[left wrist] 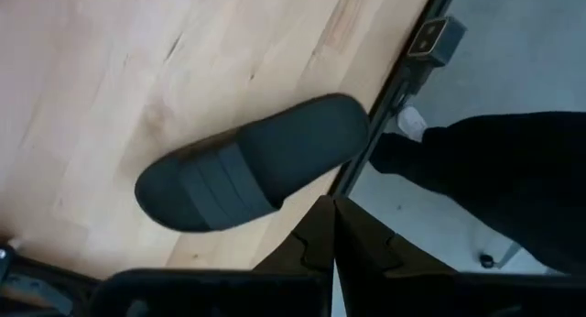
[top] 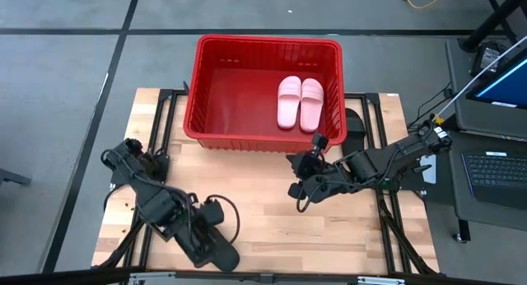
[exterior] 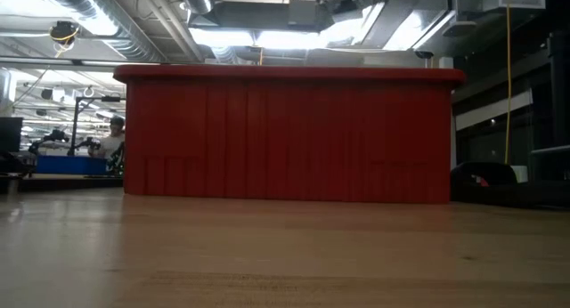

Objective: Pick and place slides into bin
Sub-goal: Put the bottom black slide into the bin

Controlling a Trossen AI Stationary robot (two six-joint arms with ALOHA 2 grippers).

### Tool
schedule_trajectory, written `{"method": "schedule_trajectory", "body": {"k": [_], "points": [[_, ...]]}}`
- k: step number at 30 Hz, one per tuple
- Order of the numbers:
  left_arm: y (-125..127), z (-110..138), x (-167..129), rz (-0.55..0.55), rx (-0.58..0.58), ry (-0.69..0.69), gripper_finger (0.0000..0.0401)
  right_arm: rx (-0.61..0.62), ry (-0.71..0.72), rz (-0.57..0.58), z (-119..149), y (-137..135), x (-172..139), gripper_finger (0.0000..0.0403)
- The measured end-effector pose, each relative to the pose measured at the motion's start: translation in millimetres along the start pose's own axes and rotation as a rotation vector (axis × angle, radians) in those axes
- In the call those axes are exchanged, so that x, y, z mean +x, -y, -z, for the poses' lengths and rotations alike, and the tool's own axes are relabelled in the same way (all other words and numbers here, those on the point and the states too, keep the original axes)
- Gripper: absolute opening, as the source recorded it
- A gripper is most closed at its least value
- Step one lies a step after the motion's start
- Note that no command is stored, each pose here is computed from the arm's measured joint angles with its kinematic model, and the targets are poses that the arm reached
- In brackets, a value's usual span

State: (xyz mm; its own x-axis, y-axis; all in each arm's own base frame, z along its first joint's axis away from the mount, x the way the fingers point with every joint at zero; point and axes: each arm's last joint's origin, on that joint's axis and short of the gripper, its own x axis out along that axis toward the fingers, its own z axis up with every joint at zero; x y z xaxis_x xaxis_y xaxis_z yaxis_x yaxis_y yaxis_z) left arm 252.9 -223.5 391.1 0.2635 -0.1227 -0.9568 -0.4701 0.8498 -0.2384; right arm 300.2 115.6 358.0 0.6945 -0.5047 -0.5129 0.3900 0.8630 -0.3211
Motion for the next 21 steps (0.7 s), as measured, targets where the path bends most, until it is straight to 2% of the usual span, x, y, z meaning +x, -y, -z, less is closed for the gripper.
{"method": "schedule_trajectory", "body": {"k": [5,11,15,21], "points": [[4,5,4,-0.011,0.041,0.001,0.0003,0.019,-0.002,-0.006,0,0,0,0.0005],[2,2,7,-0.096,0.271,0.15,0.0001,0.083,0.057,-0.134,-3,-19,-17,0.0005],[3,5,7,-0.094,0.3,0.144,0.0005,0.146,0.138,-0.2,-8,-31,-30,0.0005],[6,19,13,-0.115,0.342,0.134,0.0002,0.216,0.175,-0.205,-1,-43,-38,0.0005]]}}
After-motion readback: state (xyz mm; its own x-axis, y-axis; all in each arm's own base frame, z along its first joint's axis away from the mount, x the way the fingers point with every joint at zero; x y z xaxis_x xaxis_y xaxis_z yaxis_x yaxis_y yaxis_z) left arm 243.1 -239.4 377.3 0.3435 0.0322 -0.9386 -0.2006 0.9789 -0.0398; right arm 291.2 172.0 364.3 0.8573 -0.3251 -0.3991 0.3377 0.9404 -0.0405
